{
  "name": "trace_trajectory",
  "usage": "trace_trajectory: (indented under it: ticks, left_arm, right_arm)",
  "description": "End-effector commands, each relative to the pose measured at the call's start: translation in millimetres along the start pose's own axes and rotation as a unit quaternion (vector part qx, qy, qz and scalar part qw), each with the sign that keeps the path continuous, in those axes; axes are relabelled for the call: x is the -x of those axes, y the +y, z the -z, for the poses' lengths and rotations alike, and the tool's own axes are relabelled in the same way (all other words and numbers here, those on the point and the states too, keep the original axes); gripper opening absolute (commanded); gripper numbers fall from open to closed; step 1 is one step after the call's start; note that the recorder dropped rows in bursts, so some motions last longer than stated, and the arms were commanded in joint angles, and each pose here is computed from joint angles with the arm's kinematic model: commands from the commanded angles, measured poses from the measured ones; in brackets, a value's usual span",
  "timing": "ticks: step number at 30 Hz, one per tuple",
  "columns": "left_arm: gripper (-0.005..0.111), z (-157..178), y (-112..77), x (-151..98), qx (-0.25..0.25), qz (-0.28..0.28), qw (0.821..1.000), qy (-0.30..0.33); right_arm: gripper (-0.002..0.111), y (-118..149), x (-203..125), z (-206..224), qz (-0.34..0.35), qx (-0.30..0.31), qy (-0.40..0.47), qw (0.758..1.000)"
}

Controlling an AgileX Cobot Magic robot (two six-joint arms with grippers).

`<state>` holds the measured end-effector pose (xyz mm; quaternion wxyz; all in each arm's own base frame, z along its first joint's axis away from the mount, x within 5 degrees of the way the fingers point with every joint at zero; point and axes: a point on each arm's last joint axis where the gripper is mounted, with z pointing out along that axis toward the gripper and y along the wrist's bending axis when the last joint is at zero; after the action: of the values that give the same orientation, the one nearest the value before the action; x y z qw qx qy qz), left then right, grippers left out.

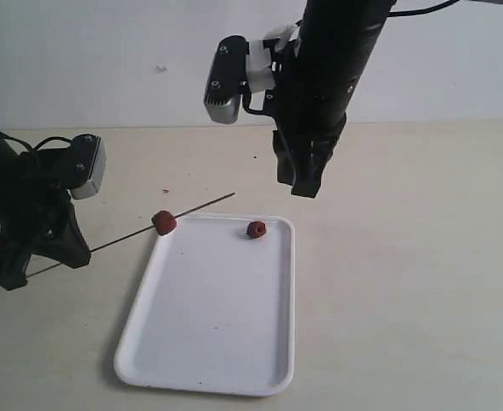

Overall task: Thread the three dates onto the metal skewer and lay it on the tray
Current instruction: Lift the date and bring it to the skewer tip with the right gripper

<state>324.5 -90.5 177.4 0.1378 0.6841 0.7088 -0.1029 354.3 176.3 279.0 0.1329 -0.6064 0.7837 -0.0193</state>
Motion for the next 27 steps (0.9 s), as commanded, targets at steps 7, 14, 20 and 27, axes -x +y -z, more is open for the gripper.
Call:
trace_trajectory:
  ticks: [7, 14, 20, 27]
  left_arm:
    - [0.000, -3.0, 2.0, 2.6, 0.007, 0.001, 1.000, -0.010]
    - [0.000, -3.2, 2.0, 2.9, 0.007, -0.008, 1.000, -0.012]
    - [0.000, -3.2, 2.0, 2.9, 0.007, -0.008, 1.000, -0.012]
    - [0.000, -3.2, 1.4, 2.9, 0.004, -0.008, 1.000, -0.012]
  right_arm:
    - [0.026, 27.3, 29.1, 5.3, 0.087, -0.005, -0.007, 0.996]
    - [0.026, 47.8, 47.2, 5.9, 0.138, -0.005, -0.009, 0.990]
    - [0.026, 51.6, 50.6, 6.3, 0.158, -0.022, 0.008, 0.987]
    - [0.026, 45.0, 45.5, 7.1, 0.172, -0.053, 0.042, 0.983]
